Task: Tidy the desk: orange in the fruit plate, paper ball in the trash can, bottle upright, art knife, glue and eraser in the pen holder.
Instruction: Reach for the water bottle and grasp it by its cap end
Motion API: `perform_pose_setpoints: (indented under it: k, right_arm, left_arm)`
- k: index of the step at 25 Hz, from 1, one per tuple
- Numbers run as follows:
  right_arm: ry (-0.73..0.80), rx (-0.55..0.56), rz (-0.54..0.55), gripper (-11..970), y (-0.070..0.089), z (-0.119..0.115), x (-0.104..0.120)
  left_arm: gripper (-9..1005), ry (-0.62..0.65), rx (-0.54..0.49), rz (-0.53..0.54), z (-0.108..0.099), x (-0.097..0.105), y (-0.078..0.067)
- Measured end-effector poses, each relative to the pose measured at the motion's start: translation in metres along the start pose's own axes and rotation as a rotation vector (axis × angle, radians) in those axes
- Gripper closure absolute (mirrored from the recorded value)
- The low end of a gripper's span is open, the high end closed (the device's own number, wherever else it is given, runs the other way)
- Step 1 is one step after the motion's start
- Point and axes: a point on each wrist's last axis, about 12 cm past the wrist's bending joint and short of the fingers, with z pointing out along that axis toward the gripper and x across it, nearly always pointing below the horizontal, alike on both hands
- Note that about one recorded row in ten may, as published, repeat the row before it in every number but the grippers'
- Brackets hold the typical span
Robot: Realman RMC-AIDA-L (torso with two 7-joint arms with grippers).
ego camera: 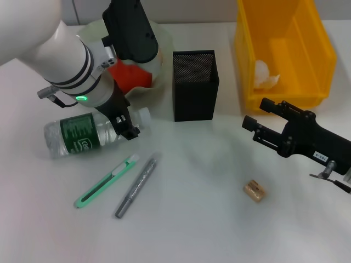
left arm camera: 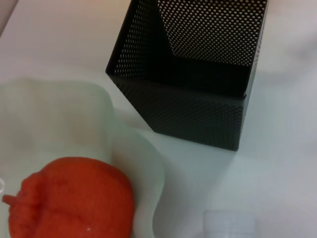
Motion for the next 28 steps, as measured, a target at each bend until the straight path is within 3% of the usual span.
perform_pose_setpoints:
  k: [18, 28]
  right_arm:
    - [0.004, -0.007, 0.011, 258, 0.002, 0.002, 0.002]
    - [0.008, -0.005, 0.019, 258, 0.003, 0.0, 0.004]
  left_arm:
    - [334, 0.001, 0.001, 0.019, 0.006, -0.002, -0.003]
    - [440, 0.005, 0.003, 0.03, 0.011, -0.001, -0.006]
